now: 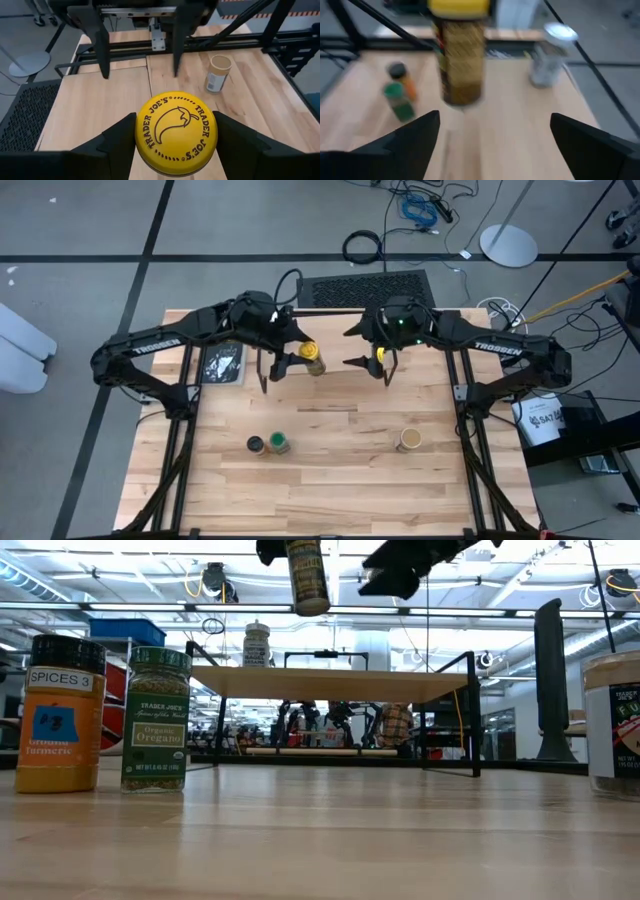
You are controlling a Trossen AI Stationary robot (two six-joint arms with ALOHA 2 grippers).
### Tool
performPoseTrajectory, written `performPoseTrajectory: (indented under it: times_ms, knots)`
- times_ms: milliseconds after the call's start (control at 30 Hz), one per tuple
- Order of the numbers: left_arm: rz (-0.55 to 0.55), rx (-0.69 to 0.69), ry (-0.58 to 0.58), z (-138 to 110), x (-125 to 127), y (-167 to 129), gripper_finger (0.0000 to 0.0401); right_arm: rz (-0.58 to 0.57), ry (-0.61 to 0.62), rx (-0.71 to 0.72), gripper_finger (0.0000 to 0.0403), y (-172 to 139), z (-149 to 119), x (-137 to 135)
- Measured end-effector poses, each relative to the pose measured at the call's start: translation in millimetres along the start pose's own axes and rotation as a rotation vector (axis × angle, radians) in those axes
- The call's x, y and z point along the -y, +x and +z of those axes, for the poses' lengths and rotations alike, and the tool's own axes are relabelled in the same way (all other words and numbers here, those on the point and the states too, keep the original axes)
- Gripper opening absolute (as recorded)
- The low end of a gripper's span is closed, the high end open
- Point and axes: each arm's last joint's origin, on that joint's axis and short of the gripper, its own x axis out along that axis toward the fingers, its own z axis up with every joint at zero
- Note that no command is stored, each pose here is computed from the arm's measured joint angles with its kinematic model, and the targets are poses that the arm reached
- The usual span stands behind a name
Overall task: Shelf spices
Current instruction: Remove the yellow seasoning bottle from the shelf
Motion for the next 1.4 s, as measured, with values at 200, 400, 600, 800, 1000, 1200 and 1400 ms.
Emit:
performPoseTrajectory:
  times_ms: [200, 400, 600, 800, 1000, 1200, 1400]
  knots:
    - [0.022, -0.008, 0.015, 1.5, 7.6, 2.3, 0.0235, 0.012, 0.011, 0.025, 0.0386, 18.2, -3.1, 0.0]
    - [0.02, 0.002, 0.016, 3.1, 10.1, 3.1, 0.0235, 0.032, 0.012, 0.021, 0.0387, 42.7, -8.8, 1.1]
    - [0.024, 0.015, 0.017, 4.4, 10.1, 3.2, 0.0235, 0.072, 0.008, 0.039, 0.0387, 53.6, -9.5, -2.6]
    - [0.023, 0.014, 0.015, 4.3, 10.1, 3.2, 0.0235, 0.101, 0.014, 0.065, 0.0387, 53.6, -6.9, -4.7]
    - [0.024, 0.016, 0.007, 4.6, 10.0, 3.2, 0.0235, 0.126, 0.013, 0.09, 0.0387, 53.9, -4.3, -7.5]
    - [0.026, 0.029, 0.004, 5.8, 9.8, 3.2, 0.0235, 0.131, 0.009, 0.099, 0.0387, 55.3, -3.4, -9.3]
    - [0.027, 0.046, 0.008, 7.5, 9.9, 4.5, 0.0235, 0.138, 0.004, 0.161, 0.0387, 65.7, 0.2, -14.1]
